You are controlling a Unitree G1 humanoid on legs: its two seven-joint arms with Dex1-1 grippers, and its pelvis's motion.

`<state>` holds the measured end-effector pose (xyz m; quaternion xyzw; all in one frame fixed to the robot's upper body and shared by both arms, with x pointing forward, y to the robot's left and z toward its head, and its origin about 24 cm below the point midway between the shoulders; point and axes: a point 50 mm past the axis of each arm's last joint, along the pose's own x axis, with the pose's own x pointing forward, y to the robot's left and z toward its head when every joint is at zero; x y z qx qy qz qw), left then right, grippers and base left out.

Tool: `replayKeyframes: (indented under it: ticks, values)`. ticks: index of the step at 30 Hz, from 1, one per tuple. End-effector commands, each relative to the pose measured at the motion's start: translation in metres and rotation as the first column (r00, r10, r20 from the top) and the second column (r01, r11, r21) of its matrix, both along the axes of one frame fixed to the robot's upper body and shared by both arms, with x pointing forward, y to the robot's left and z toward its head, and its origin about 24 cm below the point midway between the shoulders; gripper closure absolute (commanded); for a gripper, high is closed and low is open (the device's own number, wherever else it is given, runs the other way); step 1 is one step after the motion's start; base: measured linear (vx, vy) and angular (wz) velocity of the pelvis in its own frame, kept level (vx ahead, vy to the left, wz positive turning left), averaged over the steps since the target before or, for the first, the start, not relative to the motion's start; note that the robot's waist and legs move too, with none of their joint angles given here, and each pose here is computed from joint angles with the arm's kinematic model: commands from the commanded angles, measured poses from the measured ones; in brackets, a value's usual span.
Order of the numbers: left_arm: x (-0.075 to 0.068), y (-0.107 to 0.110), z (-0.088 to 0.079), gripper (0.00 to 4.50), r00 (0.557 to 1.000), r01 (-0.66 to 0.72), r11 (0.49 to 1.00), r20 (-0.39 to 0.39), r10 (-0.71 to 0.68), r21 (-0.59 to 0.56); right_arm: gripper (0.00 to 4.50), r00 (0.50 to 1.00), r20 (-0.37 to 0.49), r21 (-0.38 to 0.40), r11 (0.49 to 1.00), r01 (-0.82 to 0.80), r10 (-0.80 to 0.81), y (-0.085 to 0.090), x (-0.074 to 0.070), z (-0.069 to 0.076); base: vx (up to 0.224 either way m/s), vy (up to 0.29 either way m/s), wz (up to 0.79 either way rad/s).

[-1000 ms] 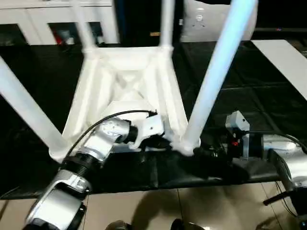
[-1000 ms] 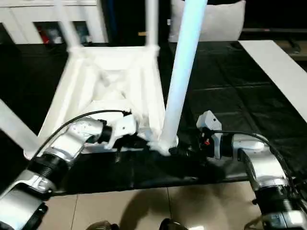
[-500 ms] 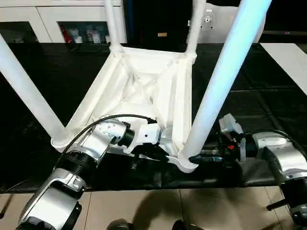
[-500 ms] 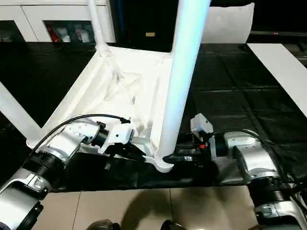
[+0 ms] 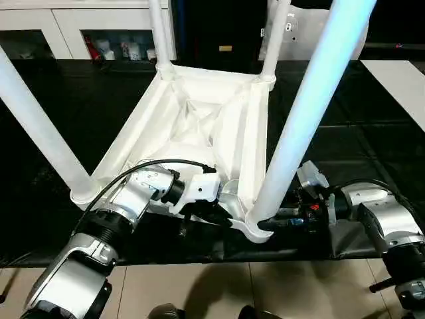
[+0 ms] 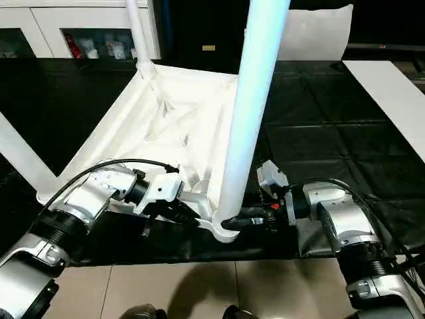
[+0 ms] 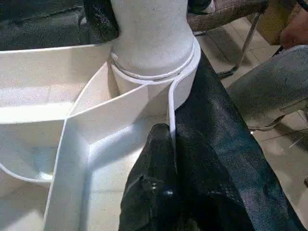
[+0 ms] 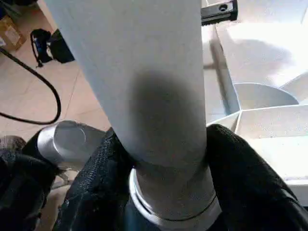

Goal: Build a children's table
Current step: Rotate leg to tighten

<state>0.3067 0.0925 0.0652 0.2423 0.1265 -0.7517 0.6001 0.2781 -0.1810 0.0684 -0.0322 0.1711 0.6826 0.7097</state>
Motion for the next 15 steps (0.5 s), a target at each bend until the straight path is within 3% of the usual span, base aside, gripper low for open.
replayKeyframes:
  ticks: [1,4,7,11,12,15]
  values:
    - [0.001,-0.013,0.005,4.50,1.000,-0.007,0.999,0.006,0.007,-0.036,2.45,0.999,-0.039,0.103,0.994,-0.028,0.032,0.013,-0.008,0.001,0.000,0.000,0.00]
    - [0.004,-0.017,0.005,4.50,0.998,-0.059,0.997,0.006,0.059,-0.056,2.45,0.999,-0.046,0.123,0.992,0.020,-0.014,0.016,-0.009,0.001,0.000,0.000,0.00]
    - [0.007,-0.030,0.005,4.50,0.989,-0.149,0.985,0.008,0.150,-0.089,2.45,0.976,-0.015,0.101,0.971,0.216,-0.216,0.024,-0.004,-0.005,0.000,0.000,0.00]
    - [0.007,-0.043,0.004,4.50,0.977,-0.214,0.971,0.002,0.215,-0.105,2.47,0.907,0.022,0.073,0.905,0.419,-0.421,0.029,0.008,-0.011,0.000,0.000,0.00]
    - [0.008,-0.052,0.004,4.50,0.965,-0.261,0.957,-0.003,0.263,-0.124,2.48,0.860,0.019,0.078,0.858,0.508,-0.510,0.033,0.014,-0.013,0.000,0.000,0.00]
    - [0.010,-0.061,0.005,4.50,0.946,-0.323,0.936,-0.021,0.324,-0.143,2.51,0.819,0.031,0.074,0.818,0.570,-0.573,0.039,0.018,-0.013,0.000,0.000,0.00]
